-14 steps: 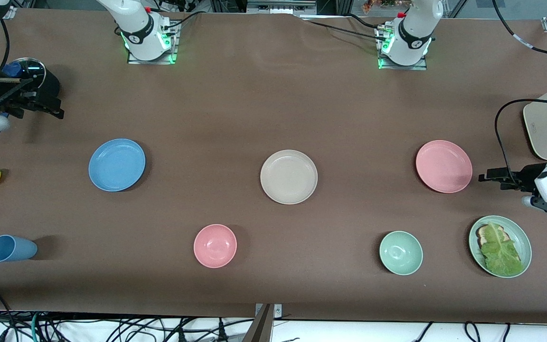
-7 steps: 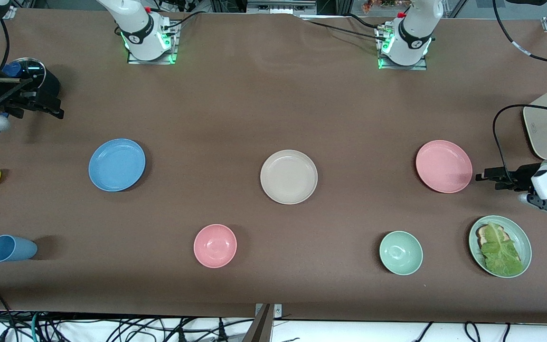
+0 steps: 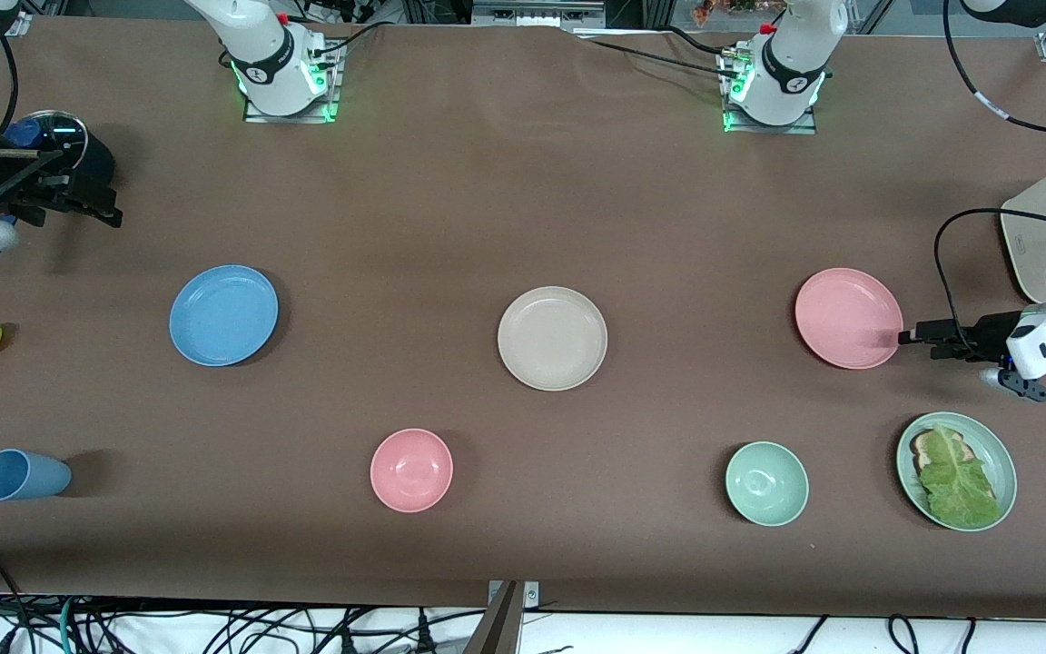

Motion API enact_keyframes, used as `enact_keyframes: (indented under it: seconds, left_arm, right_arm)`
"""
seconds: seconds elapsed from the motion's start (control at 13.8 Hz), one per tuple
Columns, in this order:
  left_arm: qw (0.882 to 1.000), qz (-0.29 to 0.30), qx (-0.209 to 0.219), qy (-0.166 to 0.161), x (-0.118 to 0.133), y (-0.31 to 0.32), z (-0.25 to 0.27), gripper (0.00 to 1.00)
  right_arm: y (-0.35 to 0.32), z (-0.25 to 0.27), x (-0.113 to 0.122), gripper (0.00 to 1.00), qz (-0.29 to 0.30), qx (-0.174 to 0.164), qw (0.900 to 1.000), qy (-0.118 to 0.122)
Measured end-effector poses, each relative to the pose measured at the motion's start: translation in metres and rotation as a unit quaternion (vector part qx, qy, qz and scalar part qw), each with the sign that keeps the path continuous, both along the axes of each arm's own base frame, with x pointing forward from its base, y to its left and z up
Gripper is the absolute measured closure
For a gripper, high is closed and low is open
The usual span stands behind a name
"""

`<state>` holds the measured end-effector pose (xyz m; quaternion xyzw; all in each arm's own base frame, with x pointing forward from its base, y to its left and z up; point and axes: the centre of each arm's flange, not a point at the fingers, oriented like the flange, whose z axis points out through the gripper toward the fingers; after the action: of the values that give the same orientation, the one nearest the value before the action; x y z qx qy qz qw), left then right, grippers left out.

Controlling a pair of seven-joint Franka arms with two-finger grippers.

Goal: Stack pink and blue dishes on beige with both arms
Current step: 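Close the left gripper on the pink plate's rim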

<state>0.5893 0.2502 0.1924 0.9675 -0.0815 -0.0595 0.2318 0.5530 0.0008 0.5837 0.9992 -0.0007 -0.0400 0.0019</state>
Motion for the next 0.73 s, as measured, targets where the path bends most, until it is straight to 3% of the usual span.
enact_keyframes:
  seconds: [0.29,0.73]
  left_arm:
    - [0.999,0.022,-0.021,0.015,-0.018,-0.003,-0.024,0.00]
    - [0.999,0.037,-0.010,0.013,-0.045,-0.008,-0.024,0.01]
  right_arm:
    - [0.000,0.000,0.000,0.00,0.000,0.000,1.000,0.000]
    - [0.000,0.000,0.000,0.00,0.000,0.000,1.000,0.000]
